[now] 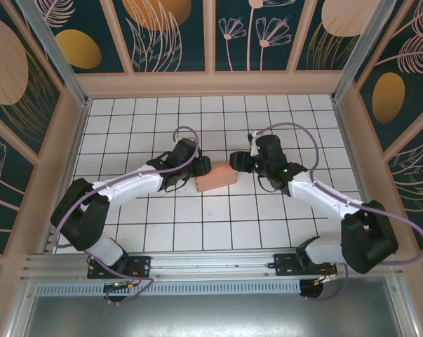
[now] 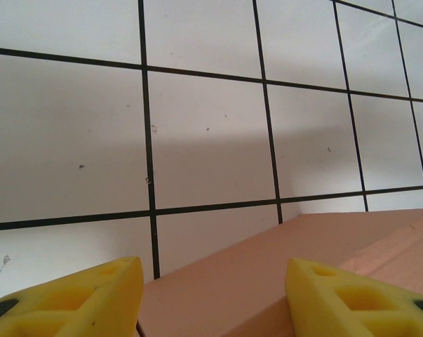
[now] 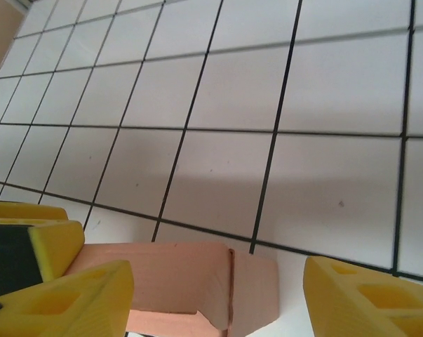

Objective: Fold the paper box

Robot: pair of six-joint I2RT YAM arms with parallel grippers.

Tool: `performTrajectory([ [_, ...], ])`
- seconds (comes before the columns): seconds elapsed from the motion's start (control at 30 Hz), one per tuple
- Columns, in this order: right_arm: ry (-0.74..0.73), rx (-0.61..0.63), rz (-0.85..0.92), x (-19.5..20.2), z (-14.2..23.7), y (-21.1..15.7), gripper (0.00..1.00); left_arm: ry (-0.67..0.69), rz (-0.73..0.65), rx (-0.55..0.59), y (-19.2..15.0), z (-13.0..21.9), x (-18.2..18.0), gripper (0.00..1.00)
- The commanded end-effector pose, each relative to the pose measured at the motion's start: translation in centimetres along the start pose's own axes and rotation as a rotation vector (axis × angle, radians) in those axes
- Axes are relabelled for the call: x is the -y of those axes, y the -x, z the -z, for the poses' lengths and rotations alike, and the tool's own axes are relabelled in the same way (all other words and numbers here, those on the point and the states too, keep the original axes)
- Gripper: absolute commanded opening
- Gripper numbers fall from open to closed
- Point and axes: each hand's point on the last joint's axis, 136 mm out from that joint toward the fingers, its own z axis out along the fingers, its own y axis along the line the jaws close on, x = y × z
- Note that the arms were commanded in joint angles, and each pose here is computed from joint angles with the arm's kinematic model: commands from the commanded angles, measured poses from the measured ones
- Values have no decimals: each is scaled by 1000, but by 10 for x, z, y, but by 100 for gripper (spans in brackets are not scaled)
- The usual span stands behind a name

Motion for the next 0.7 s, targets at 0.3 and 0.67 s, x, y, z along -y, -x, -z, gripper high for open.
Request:
performTrajectory([
  [0.3, -6, -57, -117, 21, -15, -20, 41, 57, -27, -89, -26, -14, -18, 55],
  [0.67, 4, -63, -125, 16, -17, -14, 35, 37, -30, -40, -12, -4, -10, 62],
])
